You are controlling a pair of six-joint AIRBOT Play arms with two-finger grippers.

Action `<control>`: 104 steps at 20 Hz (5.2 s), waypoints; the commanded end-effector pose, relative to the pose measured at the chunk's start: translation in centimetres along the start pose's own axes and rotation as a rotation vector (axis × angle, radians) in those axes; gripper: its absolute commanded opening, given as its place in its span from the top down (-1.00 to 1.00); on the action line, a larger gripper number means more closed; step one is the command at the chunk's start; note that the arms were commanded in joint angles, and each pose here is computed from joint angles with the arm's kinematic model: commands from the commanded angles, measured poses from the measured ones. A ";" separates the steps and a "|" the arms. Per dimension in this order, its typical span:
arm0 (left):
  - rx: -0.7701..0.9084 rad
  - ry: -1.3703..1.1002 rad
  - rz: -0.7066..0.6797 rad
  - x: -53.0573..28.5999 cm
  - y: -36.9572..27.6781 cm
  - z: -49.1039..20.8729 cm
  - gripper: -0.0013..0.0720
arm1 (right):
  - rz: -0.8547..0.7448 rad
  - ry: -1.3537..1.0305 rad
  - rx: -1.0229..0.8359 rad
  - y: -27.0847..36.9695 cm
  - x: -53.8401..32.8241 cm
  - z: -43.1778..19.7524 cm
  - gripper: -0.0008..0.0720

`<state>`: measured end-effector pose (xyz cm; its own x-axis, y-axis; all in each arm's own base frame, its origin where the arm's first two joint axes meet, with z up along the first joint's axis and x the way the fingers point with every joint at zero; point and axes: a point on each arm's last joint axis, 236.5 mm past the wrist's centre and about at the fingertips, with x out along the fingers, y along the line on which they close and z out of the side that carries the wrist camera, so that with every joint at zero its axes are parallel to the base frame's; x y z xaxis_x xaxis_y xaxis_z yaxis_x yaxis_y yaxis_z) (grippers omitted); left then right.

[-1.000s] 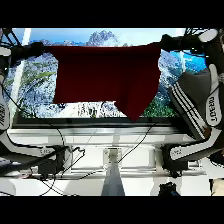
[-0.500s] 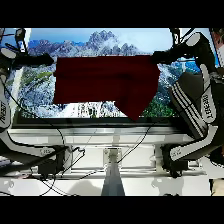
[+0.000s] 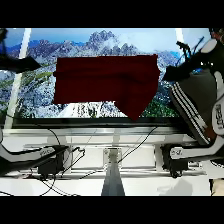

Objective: Fold the clothes and pants, and hang the long-sleeved shirts on hangers.

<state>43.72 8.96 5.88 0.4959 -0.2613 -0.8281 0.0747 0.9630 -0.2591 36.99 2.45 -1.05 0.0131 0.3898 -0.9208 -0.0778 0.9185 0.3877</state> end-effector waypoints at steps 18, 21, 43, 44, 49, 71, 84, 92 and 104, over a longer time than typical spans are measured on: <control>-0.404 0.382 -0.156 3.8 1.1 -18.2 -0.63 | 0.212 -0.214 0.256 5.3 11.3 -6.9 0.95; -0.449 0.432 -0.169 5.4 0.6 -21.1 -0.63 | 0.214 -0.207 0.221 5.7 10.6 -6.5 0.95; -0.422 0.359 -0.249 13.1 -3.6 -18.5 0.93 | 0.261 -0.121 0.433 2.7 12.4 -11.3 -0.08; -0.423 0.363 -0.252 13.0 -3.7 -18.5 0.93 | 0.270 -0.138 0.456 3.0 12.7 -11.1 -0.08; -0.459 0.341 -0.295 13.0 -4.7 -17.7 0.93 | 0.205 -0.275 0.380 4.3 13.6 -7.5 0.30; -0.241 -0.029 -0.119 -1.3 -6.5 -12.8 0.94 | 0.209 -0.687 0.037 12.3 -5.3 -5.4 0.95; -0.510 -0.131 -0.215 9.9 -3.9 -9.8 0.38 | 0.081 -0.613 0.264 5.0 6.6 7.0 -0.11; -0.351 0.008 -0.020 6.0 2.7 -10.6 -0.96 | -0.013 -0.562 0.154 3.6 6.5 6.2 -0.92; -0.272 0.233 -0.272 11.8 -0.2 -16.2 -0.41 | -0.051 -0.475 -0.081 5.0 7.8 4.6 -0.90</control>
<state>34.99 5.02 -10.32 0.2819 -0.5292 -0.8003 -0.1097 0.8109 -0.5748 42.00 9.62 -5.82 0.5025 0.3364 -0.7965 -0.0510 0.9311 0.3611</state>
